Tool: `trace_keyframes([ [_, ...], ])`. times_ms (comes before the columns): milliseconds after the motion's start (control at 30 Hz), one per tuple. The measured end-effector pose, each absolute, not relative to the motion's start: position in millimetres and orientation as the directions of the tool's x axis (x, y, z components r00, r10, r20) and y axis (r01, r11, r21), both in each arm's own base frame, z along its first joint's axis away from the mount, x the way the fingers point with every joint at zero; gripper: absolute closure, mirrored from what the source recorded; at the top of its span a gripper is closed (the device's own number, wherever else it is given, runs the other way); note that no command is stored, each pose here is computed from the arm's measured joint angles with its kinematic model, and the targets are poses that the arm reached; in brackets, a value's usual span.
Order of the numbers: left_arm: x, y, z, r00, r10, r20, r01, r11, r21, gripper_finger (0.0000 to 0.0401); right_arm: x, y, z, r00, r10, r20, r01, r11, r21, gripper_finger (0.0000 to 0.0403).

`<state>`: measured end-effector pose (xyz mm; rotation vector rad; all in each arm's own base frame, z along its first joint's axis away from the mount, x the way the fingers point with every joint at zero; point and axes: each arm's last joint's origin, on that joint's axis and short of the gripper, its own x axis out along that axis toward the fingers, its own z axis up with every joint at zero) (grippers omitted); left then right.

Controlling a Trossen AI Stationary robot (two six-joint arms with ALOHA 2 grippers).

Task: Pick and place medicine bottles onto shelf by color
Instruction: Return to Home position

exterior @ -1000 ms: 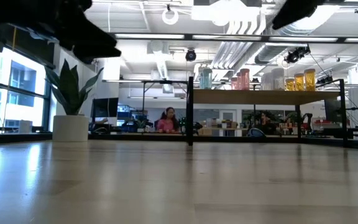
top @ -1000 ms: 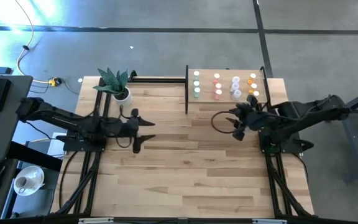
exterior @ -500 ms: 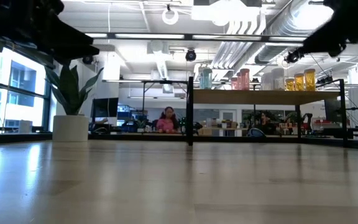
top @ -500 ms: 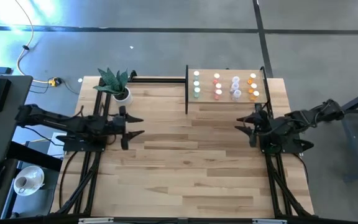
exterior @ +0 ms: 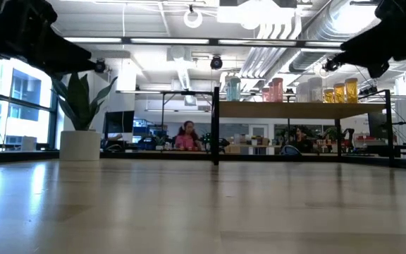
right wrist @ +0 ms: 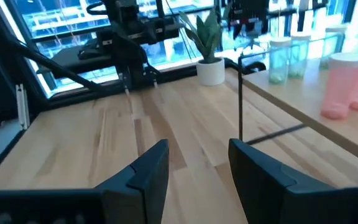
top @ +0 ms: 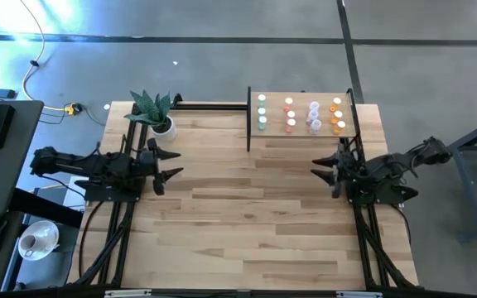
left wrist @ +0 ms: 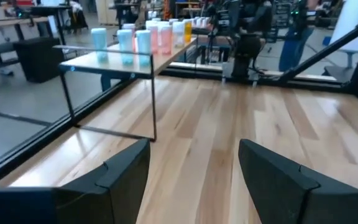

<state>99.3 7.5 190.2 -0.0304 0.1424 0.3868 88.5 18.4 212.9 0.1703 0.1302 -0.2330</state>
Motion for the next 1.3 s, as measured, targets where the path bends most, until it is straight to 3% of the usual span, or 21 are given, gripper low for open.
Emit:
trace_keyframes([
  [333, 94, 8, 192, 0.917, 0.38, -0.118, -0.387, 0.921, -0.04, 0.0165, 98, 22, 174, 0.963, -0.233, -0.135, 0.239, 0.971, 0.024, 0.0245],
  [600, 94, 8, 197, 0.922, 0.379, -0.072, -0.382, 0.924, -0.019, 0.0165, 89, 13, 190, 0.954, -0.298, -0.036, 0.297, 0.954, -0.026, 0.0245],
  [933, 94, 8, 197, 0.917, 0.394, -0.069, -0.396, 0.918, -0.024, 0.0165, 84, 4, 175, 0.913, -0.381, -0.148, 0.384, 0.923, -0.01, 0.0245],
  [1300, 93, 9, 196, 0.912, 0.403, -0.075, -0.41, 0.905, -0.111, 0.0165, 84, 2, 174, 0.899, -0.41, -0.155, 0.412, 0.911, -0.018, 0.0245],
])
